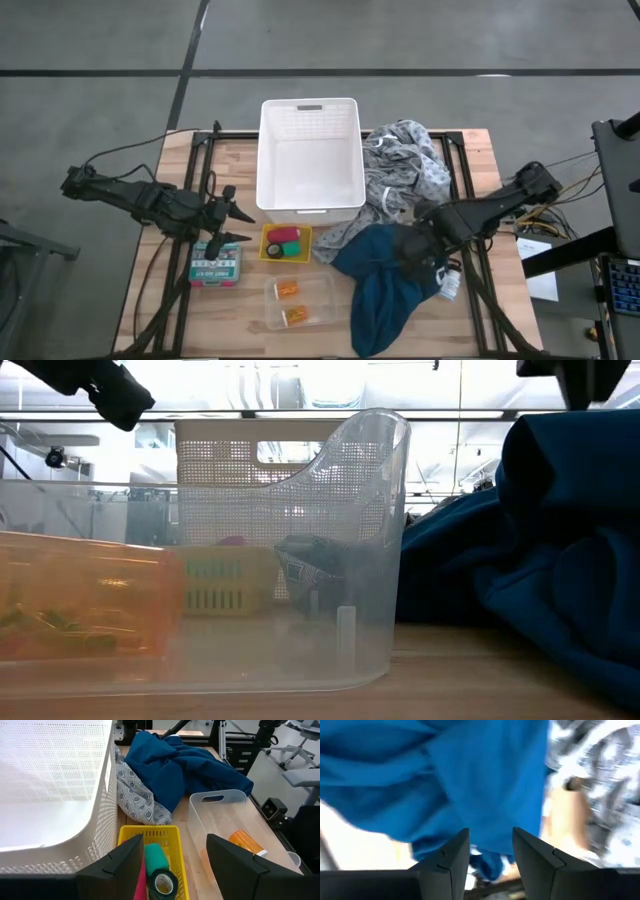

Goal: Pick & Place Medicine items
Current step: Put the white medicine bottle into the transparent bin

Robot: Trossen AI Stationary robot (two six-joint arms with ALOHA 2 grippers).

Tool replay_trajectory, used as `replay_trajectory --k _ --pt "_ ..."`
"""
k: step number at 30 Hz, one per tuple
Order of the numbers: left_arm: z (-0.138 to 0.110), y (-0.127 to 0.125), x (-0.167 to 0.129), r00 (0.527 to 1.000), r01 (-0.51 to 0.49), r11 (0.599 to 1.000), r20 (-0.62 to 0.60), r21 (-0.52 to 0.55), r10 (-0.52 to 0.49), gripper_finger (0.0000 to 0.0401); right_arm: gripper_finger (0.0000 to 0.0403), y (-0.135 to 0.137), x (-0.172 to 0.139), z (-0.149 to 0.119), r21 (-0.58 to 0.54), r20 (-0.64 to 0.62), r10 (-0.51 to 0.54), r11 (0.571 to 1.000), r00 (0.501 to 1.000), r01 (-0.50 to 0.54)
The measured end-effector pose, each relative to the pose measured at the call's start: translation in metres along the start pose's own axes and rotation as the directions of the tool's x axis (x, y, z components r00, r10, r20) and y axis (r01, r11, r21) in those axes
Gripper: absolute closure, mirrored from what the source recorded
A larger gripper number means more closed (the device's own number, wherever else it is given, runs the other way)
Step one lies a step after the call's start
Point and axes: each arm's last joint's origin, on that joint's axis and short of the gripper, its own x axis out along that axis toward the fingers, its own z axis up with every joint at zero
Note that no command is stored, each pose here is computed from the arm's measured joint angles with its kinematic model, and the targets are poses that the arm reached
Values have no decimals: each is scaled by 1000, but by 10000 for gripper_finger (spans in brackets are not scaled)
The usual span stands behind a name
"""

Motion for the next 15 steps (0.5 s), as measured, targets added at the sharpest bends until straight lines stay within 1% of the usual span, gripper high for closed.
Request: replay_trajectory --k 2,5,9,12,15 --pt "0 0 0 1000 0 1000 0 0 0 175 257 4 -3 -1 -7 6 36 999 999 -36" --pt "0 0 0 1000 0 1000 -1 0 0 175 253 9 -5 -6 -30 17 48 998 999 -47" --pt "-1 0 0 1000 -1 1000 -9 1 1 175 242 13 -10 -13 -11 39 71 997 997 -70" --pt "-1 0 0 1000 -2 1000 -11 1 2 175 229 11 -16 -20 -14 28 122 992 992 -122" --pt "-1 0 0 1000 -2 1000 -12 1 2 175 216 8 -23 -28 -77 10 172 982 985 -170"
